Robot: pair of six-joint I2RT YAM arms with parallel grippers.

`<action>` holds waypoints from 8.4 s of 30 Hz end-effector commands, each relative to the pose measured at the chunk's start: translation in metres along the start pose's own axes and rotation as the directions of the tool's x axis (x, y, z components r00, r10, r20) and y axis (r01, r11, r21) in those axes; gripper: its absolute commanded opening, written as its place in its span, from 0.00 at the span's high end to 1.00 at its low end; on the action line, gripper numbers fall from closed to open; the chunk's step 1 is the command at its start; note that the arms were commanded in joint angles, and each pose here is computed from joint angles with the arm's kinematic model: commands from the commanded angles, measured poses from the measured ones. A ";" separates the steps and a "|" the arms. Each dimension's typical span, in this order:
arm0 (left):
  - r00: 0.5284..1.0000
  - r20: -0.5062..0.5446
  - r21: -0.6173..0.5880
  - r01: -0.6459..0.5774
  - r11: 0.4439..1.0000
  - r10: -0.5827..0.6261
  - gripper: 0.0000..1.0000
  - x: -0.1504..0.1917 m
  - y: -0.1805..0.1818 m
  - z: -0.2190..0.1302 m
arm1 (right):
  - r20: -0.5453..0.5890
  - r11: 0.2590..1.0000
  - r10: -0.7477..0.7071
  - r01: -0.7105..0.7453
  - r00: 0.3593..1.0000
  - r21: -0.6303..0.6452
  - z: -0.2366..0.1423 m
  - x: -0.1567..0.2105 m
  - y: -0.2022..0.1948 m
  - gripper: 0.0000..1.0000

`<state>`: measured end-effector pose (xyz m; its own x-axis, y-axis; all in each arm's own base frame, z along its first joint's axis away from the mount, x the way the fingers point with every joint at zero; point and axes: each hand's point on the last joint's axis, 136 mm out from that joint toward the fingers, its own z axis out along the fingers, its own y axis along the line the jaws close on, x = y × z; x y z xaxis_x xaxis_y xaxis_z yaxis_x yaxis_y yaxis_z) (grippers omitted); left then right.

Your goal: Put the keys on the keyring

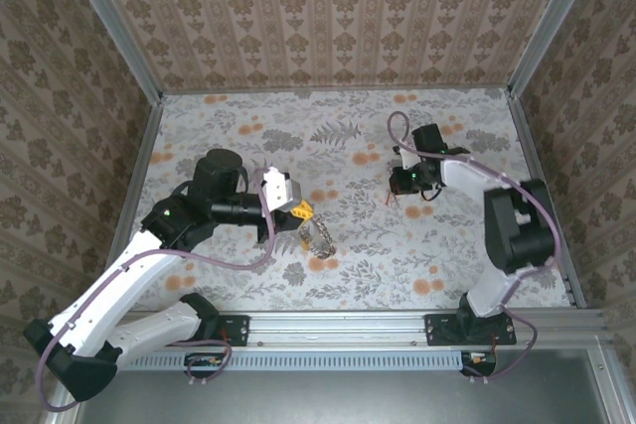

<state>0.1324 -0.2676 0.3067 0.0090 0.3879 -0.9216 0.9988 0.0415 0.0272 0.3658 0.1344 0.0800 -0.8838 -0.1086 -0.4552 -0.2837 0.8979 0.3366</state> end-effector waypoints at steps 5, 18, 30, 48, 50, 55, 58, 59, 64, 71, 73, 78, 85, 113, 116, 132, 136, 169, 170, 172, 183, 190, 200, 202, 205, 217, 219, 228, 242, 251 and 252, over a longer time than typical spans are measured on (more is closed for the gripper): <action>0.998 0.053 0.014 -0.031 0.999 0.031 1.00 -0.024 -0.006 -0.022 | 0.494 0.790 -0.408 0.568 0.768 -0.231 -0.132 -0.015 0.164 1.00; 0.990 0.128 0.141 -0.068 0.988 0.050 1.00 -0.059 -0.033 -0.044 | 0.736 0.389 -0.429 0.842 0.524 -0.373 -0.242 0.018 0.260 1.00; 0.993 0.104 0.167 -0.069 0.983 0.052 1.00 -0.052 -0.023 -0.030 | 0.707 0.293 -0.512 0.873 0.488 -0.390 -0.248 0.033 0.286 1.00; 0.994 0.085 0.059 -0.076 0.995 0.071 1.00 -0.042 0.000 -0.020 | 0.619 0.447 -0.592 0.849 0.516 -0.280 -0.220 0.016 0.297 1.00; 0.994 0.084 0.055 -0.076 0.996 0.071 1.00 -0.041 0.001 -0.019 | 0.626 0.450 -0.588 0.850 0.512 -0.273 -0.220 0.015 0.298 1.00; 0.994 0.082 0.048 -0.074 0.996 0.070 1.00 -0.041 0.002 -0.020 | 0.621 0.444 -0.588 0.849 0.518 -0.287 -0.218 0.019 0.299 1.00; 0.994 0.084 0.042 -0.074 0.996 0.070 1.00 -0.041 0.003 -0.020 | 0.625 0.451 -0.588 0.849 0.514 -0.275 -0.219 0.019 0.298 1.00; 0.994 0.087 0.042 -0.074 0.996 0.071 1.00 -0.042 0.003 -0.020 | 0.626 0.455 -0.588 0.849 0.512 -0.268 -0.219 0.019 0.297 1.00; 0.994 0.086 0.035 -0.071 0.997 0.068 1.00 -0.041 0.005 -0.019 | 0.641 0.472 -0.581 0.849 0.501 -0.236 -0.223 0.017 0.296 1.00; 0.994 0.089 0.023 -0.069 0.997 0.066 1.00 -0.040 0.005 -0.020 | 0.638 0.481 -0.575 0.842 0.512 -0.243 -0.220 0.019 0.297 1.00; 0.994 0.091 0.020 -0.069 0.997 0.067 1.00 -0.040 0.006 -0.020 | 0.632 0.481 -0.575 0.840 0.519 -0.252 -0.216 0.021 0.298 1.00; 0.993 0.093 0.018 -0.068 0.997 0.067 1.00 -0.040 0.006 -0.019 | 0.631 0.487 -0.573 0.836 0.524 -0.252 -0.213 0.019 0.299 1.00; 0.993 0.093 0.018 -0.068 0.998 0.066 1.00 -0.040 0.006 -0.020 | 0.623 0.498 -0.573 0.830 0.532 -0.251 -0.209 0.016 0.299 1.00; 0.994 0.089 0.000 -0.067 0.998 0.067 1.00 -0.038 0.008 -0.021 | 0.590 0.522 -0.586 0.815 0.556 -0.250 -0.206 0.028 0.297 1.00; 0.994 0.091 0.002 -0.069 0.998 0.068 1.00 -0.039 0.007 -0.021 | 0.591 0.531 -0.584 0.812 0.557 -0.241 -0.204 0.027 0.295 1.00; 0.993 0.092 -0.001 -0.070 0.998 0.069 1.00 -0.039 0.007 -0.022 | 0.633 0.565 -0.554 0.803 0.540 -0.191 -0.212 0.017 0.293 1.00; 0.993 0.093 0.002 -0.069 0.998 0.068 1.00 -0.039 0.007 -0.021 | 0.635 0.554 -0.550 0.806 0.542 -0.208 -0.212 0.019 0.296 1.00; 0.993 0.097 -0.011 -0.065 0.998 0.066 1.00 -0.039 0.009 -0.022 | 0.671 0.603 -0.511 0.780 0.538 -0.167 -0.212 0.017 0.302 1.00; 0.993 0.097 -0.010 -0.065 0.998 0.066 1.00 -0.039 0.009 -0.022 | 0.672 0.598 -0.512 0.784 0.534 -0.167 -0.213 0.018 0.303 1.00; 0.993 0.099 -0.010 -0.065 0.998 0.065 1.00 -0.039 0.010 -0.022 | 0.670 0.597 -0.514 0.785 0.535 -0.169 -0.213 0.019 0.303 1.00; 0.993 0.103 -0.008 -0.065 0.998 0.065 1.00 -0.039 0.009 -0.023 | 0.654 0.611 -0.519 0.774 0.550 -0.167 -0.213 0.025 0.298 1.00; 0.992 0.107 -0.010 -0.068 0.998 0.069 1.00 -0.041 0.009 -0.024 | 0.653 0.609 -0.522 0.776 0.549 -0.165 -0.210 0.025 0.300 1.00; 0.992 0.107 -0.008 -0.068 0.998 0.068 1.00 -0.041 0.008 -0.024 | 0.653 0.647 -0.519 0.753 0.551 -0.121 -0.210 0.017 0.293 1.00; 0.992 0.108 -0.008 -0.068 0.998 0.069 1.00 -0.041 0.008 -0.024 | 0.649 0.645 -0.522 0.754 0.553 -0.124 -0.208 0.018 0.294 1.00; 0.992 0.106 -0.009 -0.067 0.998 0.067 1.00 -0.040 0.008 -0.024 | 0.654 0.640 -0.517 0.756 0.553 -0.134 -0.208 0.018 0.295 1.00; 0.992 0.105 -0.010 -0.065 0.998 0.066 1.00 -0.040 0.009 -0.024 | 0.654 0.625 -0.516 0.765 0.554 -0.154 -0.208 0.025 0.296 1.00; 0.992 0.105 -0.010 -0.067 0.998 0.067 1.00 -0.040 0.009 -0.024 | 0.654 0.627 -0.515 0.764 0.554 -0.152 -0.208 0.024 0.295 1.00; 0.992 0.105 -0.011 -0.067 0.998 0.068 1.00 -0.040 0.009 -0.024 | 0.670 0.630 -0.503 0.763 0.545 -0.148 -0.215 0.023 0.295 1.00; 0.992 0.108 -0.010 -0.068 0.998 0.068 1.00 -0.041 0.009 -0.024 | 0.669 0.620 -0.499 0.766 0.551 -0.168 -0.210 0.023 0.301 1.00; 0.992 0.107 -0.010 -0.067 0.998 0.067 1.00 -0.041 0.009 -0.024 | 0.669 0.615 -0.498 0.769 0.552 -0.177 -0.208 0.024 0.303 1.00; 0.992 0.107 -0.011 -0.066 0.998 0.067 1.00 -0.040 0.009 -0.024 | 0.667 0.614 -0.499 0.769 0.553 -0.178 -0.208 0.024 0.303 1.00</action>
<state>0.1438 -0.2622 0.3414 0.0617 0.3302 -0.9419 0.9966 0.0305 0.0760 0.1854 0.3105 0.3392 -0.0940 -0.2459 -0.9647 -0.9107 0.4127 -0.0164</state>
